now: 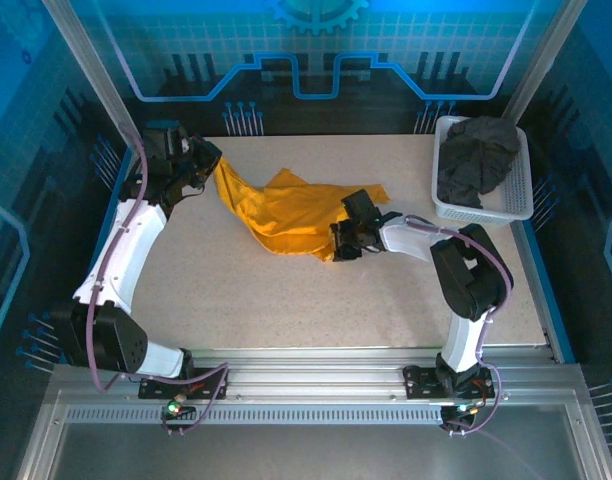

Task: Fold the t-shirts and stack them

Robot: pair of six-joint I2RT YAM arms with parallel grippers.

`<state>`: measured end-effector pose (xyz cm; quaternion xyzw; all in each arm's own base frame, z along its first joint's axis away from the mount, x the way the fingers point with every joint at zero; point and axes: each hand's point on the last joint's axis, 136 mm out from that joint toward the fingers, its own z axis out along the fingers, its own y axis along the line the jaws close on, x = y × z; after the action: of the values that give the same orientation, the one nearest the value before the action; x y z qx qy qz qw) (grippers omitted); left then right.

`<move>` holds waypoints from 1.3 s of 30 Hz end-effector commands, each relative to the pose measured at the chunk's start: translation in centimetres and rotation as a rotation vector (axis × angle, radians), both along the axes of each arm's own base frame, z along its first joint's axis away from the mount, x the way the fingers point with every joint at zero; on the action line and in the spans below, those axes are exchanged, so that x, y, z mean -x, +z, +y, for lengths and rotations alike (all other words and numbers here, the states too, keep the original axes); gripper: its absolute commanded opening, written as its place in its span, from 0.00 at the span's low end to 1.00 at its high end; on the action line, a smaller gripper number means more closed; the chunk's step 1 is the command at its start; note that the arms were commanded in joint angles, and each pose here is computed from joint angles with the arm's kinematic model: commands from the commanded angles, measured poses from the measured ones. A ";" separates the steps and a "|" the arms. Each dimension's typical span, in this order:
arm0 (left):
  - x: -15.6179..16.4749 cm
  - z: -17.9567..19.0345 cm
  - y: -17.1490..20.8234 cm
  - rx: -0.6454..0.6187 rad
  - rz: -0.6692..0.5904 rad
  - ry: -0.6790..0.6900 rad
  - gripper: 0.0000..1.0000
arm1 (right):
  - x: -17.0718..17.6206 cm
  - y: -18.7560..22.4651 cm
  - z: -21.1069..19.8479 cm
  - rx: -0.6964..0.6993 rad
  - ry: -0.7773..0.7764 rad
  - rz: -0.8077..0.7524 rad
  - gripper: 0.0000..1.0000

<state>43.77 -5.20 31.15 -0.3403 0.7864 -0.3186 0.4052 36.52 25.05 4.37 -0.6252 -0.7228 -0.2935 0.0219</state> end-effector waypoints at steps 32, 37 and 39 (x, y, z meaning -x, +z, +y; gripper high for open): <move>-2.0 7.4 8.8 0.100 -0.207 0.165 0.00 | -11.4 34.8 -7.3 0.932 0.560 -0.979 0.00; -0.9 12.4 10.0 0.050 -0.234 0.298 0.00 | -6.4 32.9 -1.9 0.944 0.896 -1.012 0.00; -0.2 13.0 8.1 0.033 -0.192 0.320 0.00 | -2.9 28.1 0.4 0.879 1.039 -0.954 0.00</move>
<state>44.97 7.00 39.55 -0.4281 0.6774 -0.3146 0.5088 43.34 23.70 39.34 -0.0726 -0.8462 -0.2270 -0.4766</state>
